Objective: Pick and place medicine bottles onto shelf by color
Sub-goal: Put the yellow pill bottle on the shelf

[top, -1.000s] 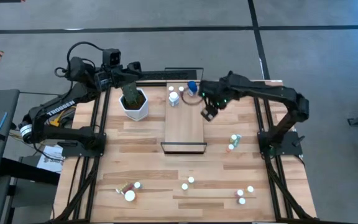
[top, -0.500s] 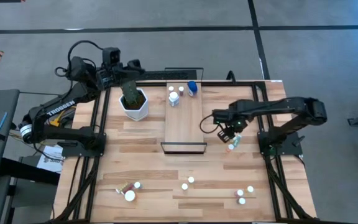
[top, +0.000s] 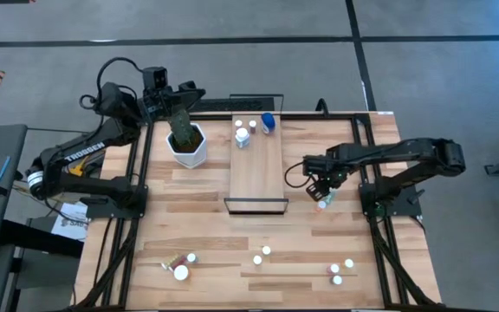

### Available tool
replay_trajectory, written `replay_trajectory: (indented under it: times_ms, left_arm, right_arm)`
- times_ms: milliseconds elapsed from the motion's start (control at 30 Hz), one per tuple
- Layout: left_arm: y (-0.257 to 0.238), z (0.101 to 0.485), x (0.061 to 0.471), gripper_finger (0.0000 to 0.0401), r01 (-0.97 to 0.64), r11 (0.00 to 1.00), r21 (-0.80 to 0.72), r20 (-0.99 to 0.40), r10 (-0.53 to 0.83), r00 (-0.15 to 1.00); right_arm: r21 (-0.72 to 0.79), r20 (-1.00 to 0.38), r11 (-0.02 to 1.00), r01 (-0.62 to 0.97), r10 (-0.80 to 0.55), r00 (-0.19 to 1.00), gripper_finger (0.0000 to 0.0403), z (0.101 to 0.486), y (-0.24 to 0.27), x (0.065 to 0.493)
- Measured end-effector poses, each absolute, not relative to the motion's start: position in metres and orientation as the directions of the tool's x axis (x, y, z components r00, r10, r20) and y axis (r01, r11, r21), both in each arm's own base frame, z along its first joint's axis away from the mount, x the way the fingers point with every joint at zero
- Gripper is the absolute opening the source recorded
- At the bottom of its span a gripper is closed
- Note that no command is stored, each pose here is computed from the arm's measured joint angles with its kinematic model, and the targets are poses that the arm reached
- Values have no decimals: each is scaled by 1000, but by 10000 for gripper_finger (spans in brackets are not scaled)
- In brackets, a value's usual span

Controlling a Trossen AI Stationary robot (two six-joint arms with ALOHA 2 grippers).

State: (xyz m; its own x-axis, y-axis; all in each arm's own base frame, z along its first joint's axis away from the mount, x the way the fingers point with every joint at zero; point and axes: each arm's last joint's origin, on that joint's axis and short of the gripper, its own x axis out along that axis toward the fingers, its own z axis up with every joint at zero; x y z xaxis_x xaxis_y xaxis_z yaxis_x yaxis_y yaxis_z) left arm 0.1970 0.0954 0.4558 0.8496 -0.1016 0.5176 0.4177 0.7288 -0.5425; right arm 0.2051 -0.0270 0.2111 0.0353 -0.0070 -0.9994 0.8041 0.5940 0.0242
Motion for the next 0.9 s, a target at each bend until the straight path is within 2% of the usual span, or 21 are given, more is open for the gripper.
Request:
replay_trajectory:
  times_ms: [633, 900]
  left_arm:
    - [87, 456, 202, 120, 405, 734, -545, 542, -59, 838]
    - [88, 456, 202, 120, 396, 741, -543, 541, -52, 839]
  right_arm:
    - [17, -1000, 588, 809, -4, 24, 214, 182, -26, 196]
    - [22, -1000, 590, 807, 1, 26, 164, 182, -26, 196]
